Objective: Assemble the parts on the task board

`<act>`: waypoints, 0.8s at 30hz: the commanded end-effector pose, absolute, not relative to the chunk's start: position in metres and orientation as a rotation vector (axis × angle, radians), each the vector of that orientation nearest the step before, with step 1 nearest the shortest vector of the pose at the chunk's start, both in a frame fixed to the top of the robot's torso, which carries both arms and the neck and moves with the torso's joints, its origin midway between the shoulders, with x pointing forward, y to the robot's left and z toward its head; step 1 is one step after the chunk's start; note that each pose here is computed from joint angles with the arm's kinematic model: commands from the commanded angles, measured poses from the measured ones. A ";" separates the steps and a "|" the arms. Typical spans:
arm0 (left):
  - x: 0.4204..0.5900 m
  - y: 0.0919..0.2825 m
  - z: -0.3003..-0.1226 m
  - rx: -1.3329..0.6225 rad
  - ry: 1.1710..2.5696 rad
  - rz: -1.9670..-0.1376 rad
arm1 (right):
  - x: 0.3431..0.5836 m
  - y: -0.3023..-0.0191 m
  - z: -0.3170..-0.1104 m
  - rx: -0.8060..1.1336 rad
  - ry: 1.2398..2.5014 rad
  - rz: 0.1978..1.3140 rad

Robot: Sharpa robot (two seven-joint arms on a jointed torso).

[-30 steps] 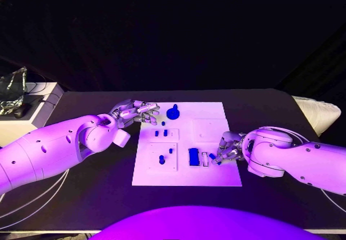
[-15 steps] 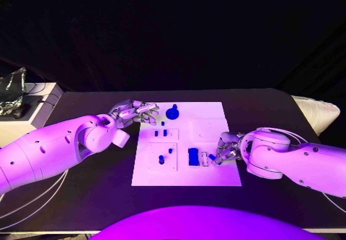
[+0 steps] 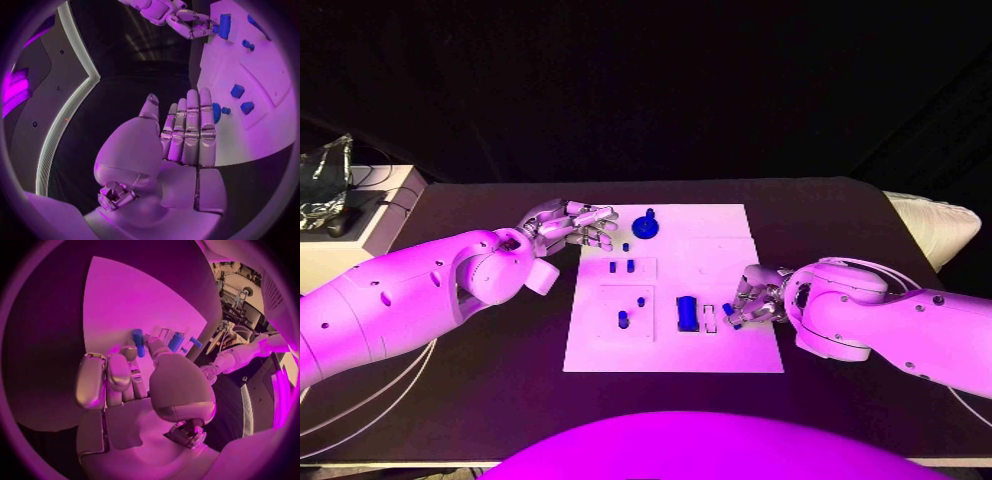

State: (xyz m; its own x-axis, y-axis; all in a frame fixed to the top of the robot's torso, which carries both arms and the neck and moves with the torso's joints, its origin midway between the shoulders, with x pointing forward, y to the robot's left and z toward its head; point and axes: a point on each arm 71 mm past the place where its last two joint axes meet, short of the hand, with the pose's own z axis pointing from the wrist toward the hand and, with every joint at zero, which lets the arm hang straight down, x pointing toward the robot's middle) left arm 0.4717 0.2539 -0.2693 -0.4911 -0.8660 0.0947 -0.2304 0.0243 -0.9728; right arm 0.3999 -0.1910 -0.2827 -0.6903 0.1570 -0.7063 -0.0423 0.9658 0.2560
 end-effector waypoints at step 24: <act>0.471 0.250 -0.269 -1.104 1.779 -1.524 | 0.393 -0.193 -0.275 0.344 2.429 0.407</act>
